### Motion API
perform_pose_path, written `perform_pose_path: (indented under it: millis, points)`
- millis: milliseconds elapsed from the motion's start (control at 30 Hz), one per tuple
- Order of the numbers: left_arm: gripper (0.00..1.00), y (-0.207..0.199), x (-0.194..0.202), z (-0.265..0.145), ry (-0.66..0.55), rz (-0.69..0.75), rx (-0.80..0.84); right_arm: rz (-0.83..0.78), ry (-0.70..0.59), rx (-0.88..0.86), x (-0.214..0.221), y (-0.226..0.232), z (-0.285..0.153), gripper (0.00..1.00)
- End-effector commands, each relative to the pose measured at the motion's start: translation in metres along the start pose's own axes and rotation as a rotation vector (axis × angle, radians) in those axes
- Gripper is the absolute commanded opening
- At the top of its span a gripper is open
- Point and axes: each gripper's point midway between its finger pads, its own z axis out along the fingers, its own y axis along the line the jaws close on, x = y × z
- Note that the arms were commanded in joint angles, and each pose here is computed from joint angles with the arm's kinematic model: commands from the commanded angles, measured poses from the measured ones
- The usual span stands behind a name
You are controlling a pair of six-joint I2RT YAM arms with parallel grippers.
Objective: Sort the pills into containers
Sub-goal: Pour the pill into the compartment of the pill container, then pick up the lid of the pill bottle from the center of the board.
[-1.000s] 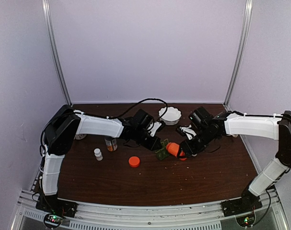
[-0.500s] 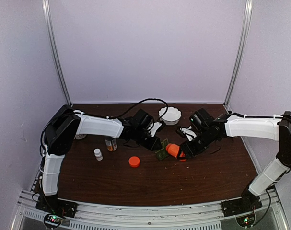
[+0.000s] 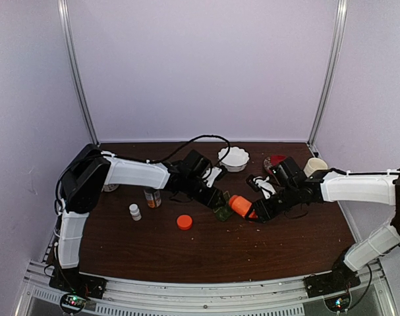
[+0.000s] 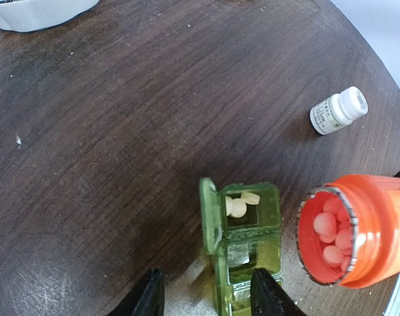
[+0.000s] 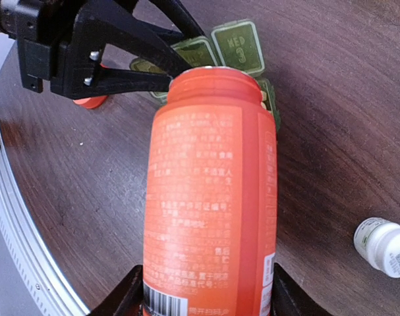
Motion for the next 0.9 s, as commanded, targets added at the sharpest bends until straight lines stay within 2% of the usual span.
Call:
perform_pose_path:
  millis: [0,233,467,633,767,867]
  points:
    - [0.50,-0.010,-0.023,-0.020,-0.072,0.012,-0.016,-0.064,-0.152,-0.024,-0.020,0.004,-0.008,0.00]
    - [0.61,-0.007,-0.026,-0.059,-0.101,0.003,-0.097,-0.138,-0.418,-0.084,-0.038,0.019,-0.033,0.00]
    - [0.83,0.002,-0.001,-0.097,-0.068,-0.007,-0.213,-0.236,-0.681,-0.119,-0.048,0.037,-0.079,0.00]
    - [0.97,0.015,0.014,-0.118,-0.043,0.009,-0.347,-0.312,-0.936,-0.124,-0.060,0.051,-0.125,0.00]
    - [0.98,0.021,0.015,-0.140,-0.076,0.000,-0.424,-0.381,-1.178,-0.120,-0.063,0.060,-0.167,0.00]
    - [0.97,0.017,0.010,-0.157,-0.119,-0.003,-0.430,-0.452,-1.271,-0.114,-0.063,0.067,-0.184,0.00]
